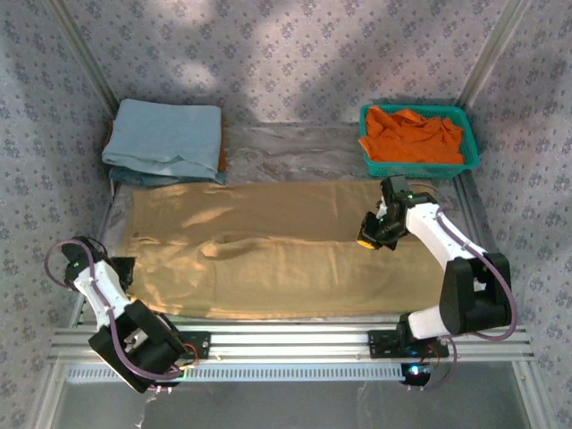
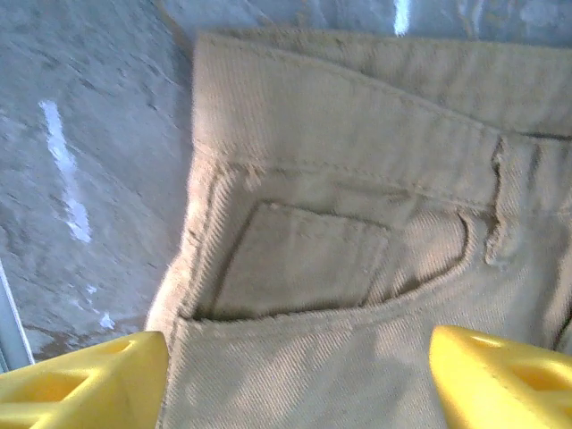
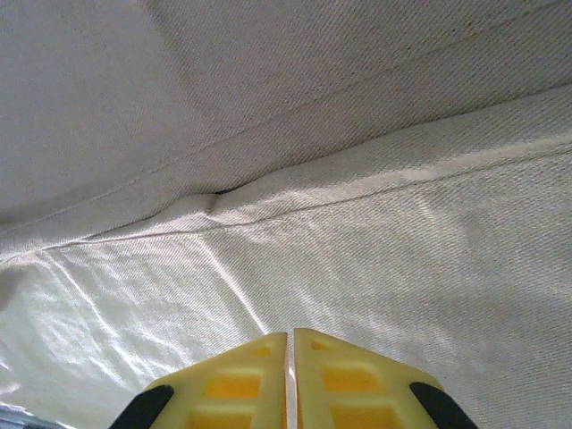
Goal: Fold and stack the trousers
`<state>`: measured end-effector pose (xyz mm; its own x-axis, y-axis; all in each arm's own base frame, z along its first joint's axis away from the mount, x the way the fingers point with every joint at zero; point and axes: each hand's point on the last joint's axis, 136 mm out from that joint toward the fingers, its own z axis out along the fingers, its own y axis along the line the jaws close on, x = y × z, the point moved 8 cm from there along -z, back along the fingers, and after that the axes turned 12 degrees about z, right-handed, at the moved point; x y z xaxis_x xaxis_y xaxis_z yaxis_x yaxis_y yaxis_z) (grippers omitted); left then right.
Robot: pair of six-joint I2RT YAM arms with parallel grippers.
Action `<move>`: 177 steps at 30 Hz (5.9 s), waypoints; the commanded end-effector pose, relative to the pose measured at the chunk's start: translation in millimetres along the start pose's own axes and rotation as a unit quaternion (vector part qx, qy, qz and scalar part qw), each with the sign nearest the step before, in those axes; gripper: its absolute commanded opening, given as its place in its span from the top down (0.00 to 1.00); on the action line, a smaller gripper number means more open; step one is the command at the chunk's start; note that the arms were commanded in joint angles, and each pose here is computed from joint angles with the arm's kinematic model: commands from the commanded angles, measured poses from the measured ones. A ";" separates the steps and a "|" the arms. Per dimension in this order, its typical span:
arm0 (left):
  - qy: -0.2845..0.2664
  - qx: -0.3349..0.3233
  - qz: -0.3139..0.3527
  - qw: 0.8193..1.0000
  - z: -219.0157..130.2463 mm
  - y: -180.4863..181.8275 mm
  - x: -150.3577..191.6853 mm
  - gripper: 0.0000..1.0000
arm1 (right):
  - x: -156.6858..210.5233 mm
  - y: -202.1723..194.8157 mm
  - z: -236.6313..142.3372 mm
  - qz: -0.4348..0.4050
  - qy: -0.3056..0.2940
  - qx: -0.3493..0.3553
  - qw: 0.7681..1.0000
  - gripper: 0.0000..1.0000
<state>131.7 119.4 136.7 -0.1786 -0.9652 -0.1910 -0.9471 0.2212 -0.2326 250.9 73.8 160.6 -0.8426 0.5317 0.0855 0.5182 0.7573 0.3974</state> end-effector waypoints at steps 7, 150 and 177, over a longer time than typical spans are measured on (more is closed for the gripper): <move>-0.002 -0.034 0.003 0.999 12.4 14.2 -0.7 0.41 | 13.9 -2.8 -5.6 -0.011 0.009 -0.015 1.000 0.88; 0.031 0.257 0.271 0.927 -31.7 -266.5 -39.8 0.11 | -163.4 21.3 -119.8 0.144 -0.257 0.027 0.955 0.49; 0.097 0.075 0.082 0.989 59.6 -63.3 50.8 1.00 | 45.8 28.6 123.3 -0.077 0.028 0.164 0.983 1.00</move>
<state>238.9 60.7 96.0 -0.4612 -0.8816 -0.1002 -0.7538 0.4489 -0.4800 290.1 184.1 96.6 -0.9249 0.3790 -0.0306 0.3595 0.8977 0.2548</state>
